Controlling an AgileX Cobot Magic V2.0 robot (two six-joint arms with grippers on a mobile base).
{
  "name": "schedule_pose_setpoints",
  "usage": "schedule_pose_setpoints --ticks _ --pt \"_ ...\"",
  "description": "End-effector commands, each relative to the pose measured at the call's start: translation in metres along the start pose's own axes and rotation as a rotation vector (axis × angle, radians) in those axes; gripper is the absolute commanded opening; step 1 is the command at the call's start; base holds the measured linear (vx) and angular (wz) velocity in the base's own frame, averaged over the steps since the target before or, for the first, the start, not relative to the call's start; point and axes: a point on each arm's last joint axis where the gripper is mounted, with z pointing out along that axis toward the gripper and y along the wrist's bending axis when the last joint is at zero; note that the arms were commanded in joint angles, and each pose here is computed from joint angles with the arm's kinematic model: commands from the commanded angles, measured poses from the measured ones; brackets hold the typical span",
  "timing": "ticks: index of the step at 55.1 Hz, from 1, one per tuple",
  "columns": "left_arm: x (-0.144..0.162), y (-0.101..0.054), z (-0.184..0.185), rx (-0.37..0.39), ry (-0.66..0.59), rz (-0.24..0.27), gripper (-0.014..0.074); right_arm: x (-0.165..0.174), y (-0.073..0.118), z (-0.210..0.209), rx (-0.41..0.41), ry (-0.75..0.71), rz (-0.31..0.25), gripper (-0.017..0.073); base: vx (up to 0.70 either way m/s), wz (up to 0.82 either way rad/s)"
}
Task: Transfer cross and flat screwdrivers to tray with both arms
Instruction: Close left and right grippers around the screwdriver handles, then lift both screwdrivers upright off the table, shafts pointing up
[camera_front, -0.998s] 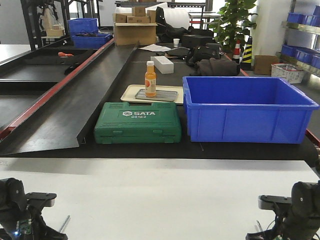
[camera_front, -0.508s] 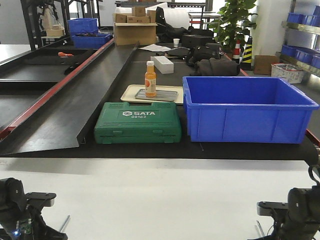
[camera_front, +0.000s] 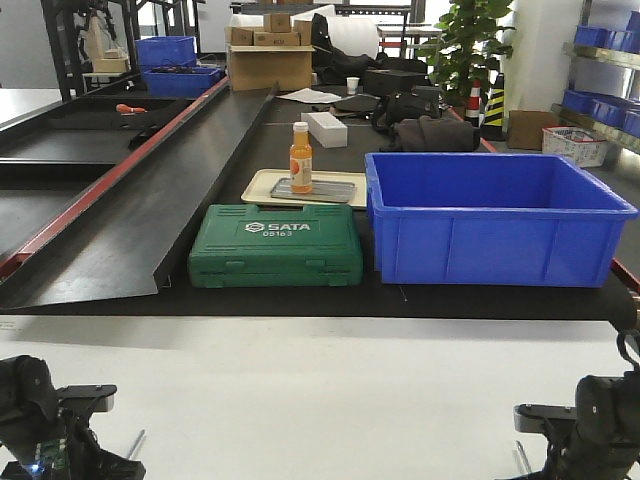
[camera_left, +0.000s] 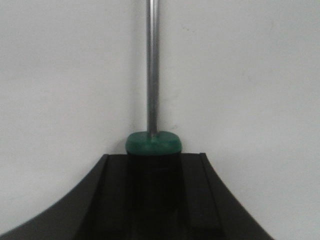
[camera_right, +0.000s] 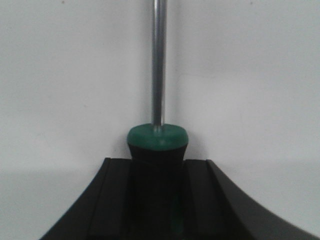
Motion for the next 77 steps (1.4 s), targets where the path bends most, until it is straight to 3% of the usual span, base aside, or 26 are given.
schedule_pose_setpoints --ticks 1,11,20,30,40,48,52,65,77 --pt "-0.008 -0.009 -0.018 0.034 -0.062 -0.028 -0.0009 -0.013 0.001 -0.023 -0.01 -0.125 -0.006 -0.0013 0.0 0.0" --pt "-0.01 -0.01 -0.031 0.033 -0.099 -0.023 -0.0008 -0.016 0.001 -0.053 -0.013 -0.221 -0.047 -0.001 0.0 0.0" --pt "-0.015 -0.017 -0.072 0.024 -0.24 -0.005 -0.0007 -0.014 0.002 -0.103 -0.02 -0.364 -0.07 -0.001 0.0 0.0" --pt "-0.013 -0.03 -0.144 0.022 -0.477 0.02 -0.0007 0.0 0.005 -0.168 -0.072 -0.544 -0.068 -0.001 0.0 0.0" --pt "0.002 -0.056 -0.227 0.045 -0.798 0.059 -0.0006 0.02 0.03 -0.225 -0.113 -0.766 -0.218 -0.001 0.0 0.0" --pt "0.027 -0.076 -0.282 0.068 -0.999 0.106 -0.0006 0.037 0.049 -0.261 -0.201 -0.917 -0.21 -0.0009 0.0 0.0" --pt "0.039 -0.083 -0.3 0.083 -1.046 0.128 -0.0006 0.045 0.053 -0.276 -0.235 -0.976 -0.197 -0.0009 0.0 0.0" --pt "0.069 -0.096 -0.335 0.12 -1.147 0.163 -0.0006 0.058 0.069 -0.326 -0.327 -1.114 -0.23 -0.0009 0.0 0.0" --pt "0.073 -0.097 -0.334 0.135 -1.111 0.167 -0.0006 0.059 0.067 -0.356 -0.34 -1.174 -0.233 -0.0008 0.0 0.0"
